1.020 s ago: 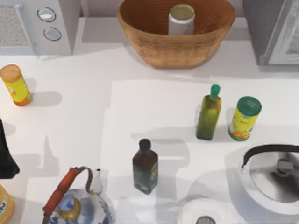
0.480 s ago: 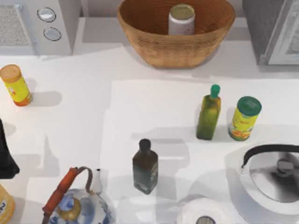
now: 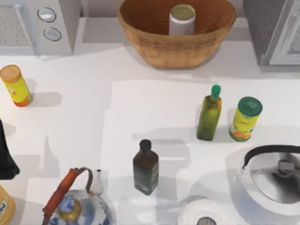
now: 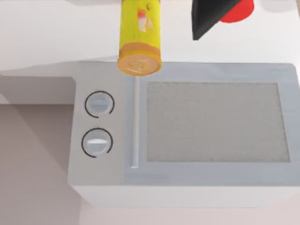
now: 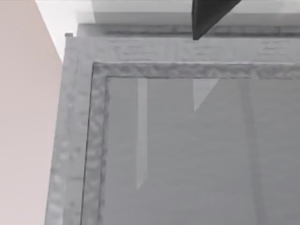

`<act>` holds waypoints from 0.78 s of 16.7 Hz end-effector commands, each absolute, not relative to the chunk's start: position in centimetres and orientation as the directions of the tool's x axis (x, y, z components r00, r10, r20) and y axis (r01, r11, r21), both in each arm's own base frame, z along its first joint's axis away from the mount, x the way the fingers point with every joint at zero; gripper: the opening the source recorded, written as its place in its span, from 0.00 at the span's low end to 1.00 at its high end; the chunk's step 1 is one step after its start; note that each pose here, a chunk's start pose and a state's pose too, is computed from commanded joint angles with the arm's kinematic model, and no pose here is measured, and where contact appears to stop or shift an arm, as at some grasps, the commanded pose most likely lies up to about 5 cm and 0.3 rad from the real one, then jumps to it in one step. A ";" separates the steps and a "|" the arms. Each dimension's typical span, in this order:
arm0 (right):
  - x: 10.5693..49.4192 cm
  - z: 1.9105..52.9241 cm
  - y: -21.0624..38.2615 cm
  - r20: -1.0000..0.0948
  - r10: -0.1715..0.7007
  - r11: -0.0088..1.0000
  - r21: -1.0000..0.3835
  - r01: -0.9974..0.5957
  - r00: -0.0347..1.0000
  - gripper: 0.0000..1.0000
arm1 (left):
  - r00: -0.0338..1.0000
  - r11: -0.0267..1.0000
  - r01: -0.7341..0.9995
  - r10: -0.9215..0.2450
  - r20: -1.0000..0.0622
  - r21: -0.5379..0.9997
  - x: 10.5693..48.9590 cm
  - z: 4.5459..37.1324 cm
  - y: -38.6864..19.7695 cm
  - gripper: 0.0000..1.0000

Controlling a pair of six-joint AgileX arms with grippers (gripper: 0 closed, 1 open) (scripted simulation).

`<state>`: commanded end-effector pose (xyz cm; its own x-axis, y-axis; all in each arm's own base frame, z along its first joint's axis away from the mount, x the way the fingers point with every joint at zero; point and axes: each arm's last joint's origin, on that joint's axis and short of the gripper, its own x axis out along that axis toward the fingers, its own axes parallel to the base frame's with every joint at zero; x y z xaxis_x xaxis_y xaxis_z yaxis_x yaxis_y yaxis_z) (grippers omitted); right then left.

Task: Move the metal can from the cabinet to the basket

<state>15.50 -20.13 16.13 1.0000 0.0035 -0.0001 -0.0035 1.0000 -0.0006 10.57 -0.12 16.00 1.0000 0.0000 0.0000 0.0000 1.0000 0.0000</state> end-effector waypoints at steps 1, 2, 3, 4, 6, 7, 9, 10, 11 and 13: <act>15.6 16.3 -20.3 0.001 0.003 1.000 -0.002 -0.003 1.000 1.00 | 1.000 1.000 0.000 0.000 0.000 0.000 10.6 16.0 -0.1 1.00; 15.7 16.7 -20.7 0.002 0.001 1.000 -0.005 -0.001 1.000 1.00 | 1.000 1.000 0.000 0.000 0.000 0.000 10.6 16.0 -0.1 1.00; 16.0 17.2 -21.3 0.004 0.000 1.000 -0.007 0.000 1.000 1.00 | 1.000 1.000 0.000 0.000 0.000 0.000 10.6 16.0 -0.1 1.00; 16.3 18.0 -22.0 0.005 -0.001 1.000 -0.010 0.001 1.000 1.00 | 1.000 1.000 0.000 0.000 0.000 0.000 10.6 16.0 -0.1 1.00; 17.0 20.0 -23.8 0.006 -0.002 1.000 -0.012 0.002 1.000 1.00 | 1.000 1.000 0.000 0.000 0.000 0.000 10.6 16.0 -0.1 1.00; 17.5 21.3 -24.7 0.005 -0.001 1.000 -0.011 0.001 1.000 1.00 | 1.000 1.000 0.000 0.000 0.000 0.000 10.6 16.0 -0.1 1.00; 18.2 24.6 -26.3 0.001 0.000 1.000 -0.004 0.000 1.000 1.00 | 1.000 1.000 0.000 0.000 0.000 0.000 10.6 16.0 -0.1 1.00; 18.5 26.5 -27.0 -0.002 0.001 1.000 0.001 -0.001 1.000 1.00 | 1.000 1.000 0.000 0.000 0.000 0.000 10.6 16.0 -0.1 1.00; 18.8 28.5 -27.5 -0.006 0.002 1.000 0.008 -0.002 1.000 1.00 | 1.000 1.000 0.000 0.000 0.000 0.000 10.6 16.0 -0.1 1.00; 19.0 32.9 -27.9 -0.014 0.003 1.000 0.023 -0.003 1.000 1.00 | 1.000 1.000 0.000 0.000 0.000 0.000 10.6 16.0 -0.1 1.00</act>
<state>19.00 -27.95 32.92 0.9999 0.0031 -0.0140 -0.0028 0.9997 0.0226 10.57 -0.12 16.00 1.0000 0.0000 0.0000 0.0000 1.0000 0.0000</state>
